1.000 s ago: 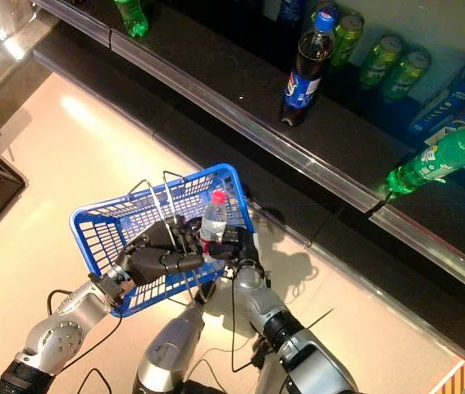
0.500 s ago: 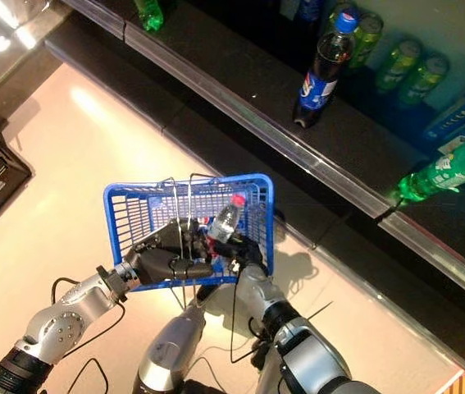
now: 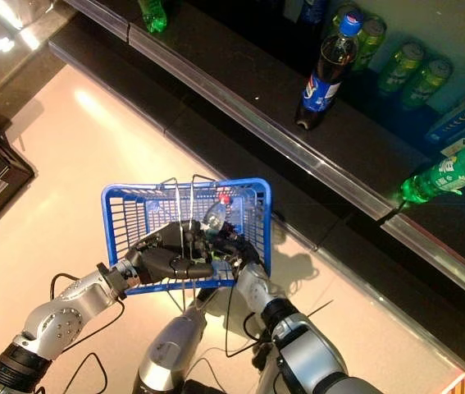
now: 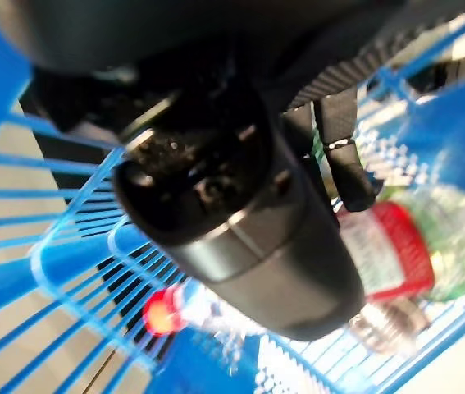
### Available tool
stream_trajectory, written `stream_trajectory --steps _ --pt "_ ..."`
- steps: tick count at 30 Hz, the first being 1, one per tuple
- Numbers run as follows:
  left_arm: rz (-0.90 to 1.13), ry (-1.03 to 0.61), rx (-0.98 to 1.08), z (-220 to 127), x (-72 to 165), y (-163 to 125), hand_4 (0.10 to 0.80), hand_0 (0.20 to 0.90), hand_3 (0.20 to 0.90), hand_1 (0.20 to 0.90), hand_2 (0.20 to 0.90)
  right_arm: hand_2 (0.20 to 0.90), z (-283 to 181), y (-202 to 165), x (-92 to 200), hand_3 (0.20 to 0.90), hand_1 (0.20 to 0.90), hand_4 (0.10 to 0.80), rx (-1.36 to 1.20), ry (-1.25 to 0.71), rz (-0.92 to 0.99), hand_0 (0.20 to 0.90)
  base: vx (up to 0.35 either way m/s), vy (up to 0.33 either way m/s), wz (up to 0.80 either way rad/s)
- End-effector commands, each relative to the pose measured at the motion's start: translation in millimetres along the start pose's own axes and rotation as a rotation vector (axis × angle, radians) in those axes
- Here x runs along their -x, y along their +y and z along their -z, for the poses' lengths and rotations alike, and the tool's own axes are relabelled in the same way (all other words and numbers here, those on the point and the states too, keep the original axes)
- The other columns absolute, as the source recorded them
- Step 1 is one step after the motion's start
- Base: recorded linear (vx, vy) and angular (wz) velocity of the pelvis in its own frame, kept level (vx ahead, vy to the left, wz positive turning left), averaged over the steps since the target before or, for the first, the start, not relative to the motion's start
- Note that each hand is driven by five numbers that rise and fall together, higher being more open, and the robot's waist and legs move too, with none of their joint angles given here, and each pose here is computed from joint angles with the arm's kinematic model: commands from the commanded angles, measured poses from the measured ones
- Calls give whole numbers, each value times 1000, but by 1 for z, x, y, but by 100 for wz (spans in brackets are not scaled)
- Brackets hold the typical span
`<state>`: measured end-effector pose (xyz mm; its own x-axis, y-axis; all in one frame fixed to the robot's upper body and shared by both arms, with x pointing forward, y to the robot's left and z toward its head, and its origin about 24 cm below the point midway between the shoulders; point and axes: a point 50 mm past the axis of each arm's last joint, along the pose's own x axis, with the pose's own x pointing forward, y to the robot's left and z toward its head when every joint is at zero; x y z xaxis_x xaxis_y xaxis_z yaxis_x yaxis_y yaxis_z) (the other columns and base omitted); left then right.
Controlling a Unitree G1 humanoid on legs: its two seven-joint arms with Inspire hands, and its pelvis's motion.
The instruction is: Pick up the drink and place into the basket.
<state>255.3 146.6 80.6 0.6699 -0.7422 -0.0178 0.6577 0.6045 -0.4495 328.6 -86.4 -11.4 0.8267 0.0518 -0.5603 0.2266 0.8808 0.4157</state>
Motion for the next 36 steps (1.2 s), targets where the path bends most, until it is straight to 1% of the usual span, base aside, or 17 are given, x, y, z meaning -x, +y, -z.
stream_trajectory --steps 1,8,13,17,18,19,20,25,30,35,36 --pt "814 -608 -205 -100 -1 -128 100 300 200 300 300 900 -5 51 10 900 900 800 -97 -60 -181 900 -1 32 1" --pt "777 -636 -207 -96 5 -121 100 300 200 300 300 900 -15 50 27 900 900 800 -139 -188 -235 900 0 0 0" --pt "739 -670 -226 -96 15 -114 100 300 200 300 300 900 -25 33 45 900 900 800 -134 -300 -276 900 -3 5 -4" --pt "660 -712 -256 -96 26 -104 100 300 200 300 300 900 -30 4 68 900 900 800 -62 -403 -320 900 0 0 0" --pt "651 -718 -258 -96 27 -103 100 300 200 300 300 900 -30 2 70 900 900 800 -55 -411 -323 900 -1 -14 -5" --pt "619 -753 -253 -97 35 -96 100 300 200 300 300 900 -34 -13 80 900 900 800 -31 -453 -331 900 1 -19 -4" --pt "606 -769 -255 -98 39 -93 100 300 200 300 300 900 -36 -18 84 900 900 800 -26 -473 -334 900 4 -21 -6" --pt "554 -818 -272 -101 51 -88 100 300 200 300 300 900 -48 -27 97 900 900 800 -31 -544 -354 900 11 -25 -6" --pt "432 -869 -257 -103 61 -75 100 300 200 300 300 900 -57 -32 113 900 900 800 -90 -613 -435 900 20 -9 -8" --pt "235 -880 -227 -96 69 -54 100 300 200 300 300 900 -50 -36 122 900 900 800 -111 -607 -532 900 11 -2 -5" --pt "159 -874 -221 -90 75 -44 100 300 200 300 300 900 -45 -41 125 900 900 800 -127 -594 -569 900 0 0 0"
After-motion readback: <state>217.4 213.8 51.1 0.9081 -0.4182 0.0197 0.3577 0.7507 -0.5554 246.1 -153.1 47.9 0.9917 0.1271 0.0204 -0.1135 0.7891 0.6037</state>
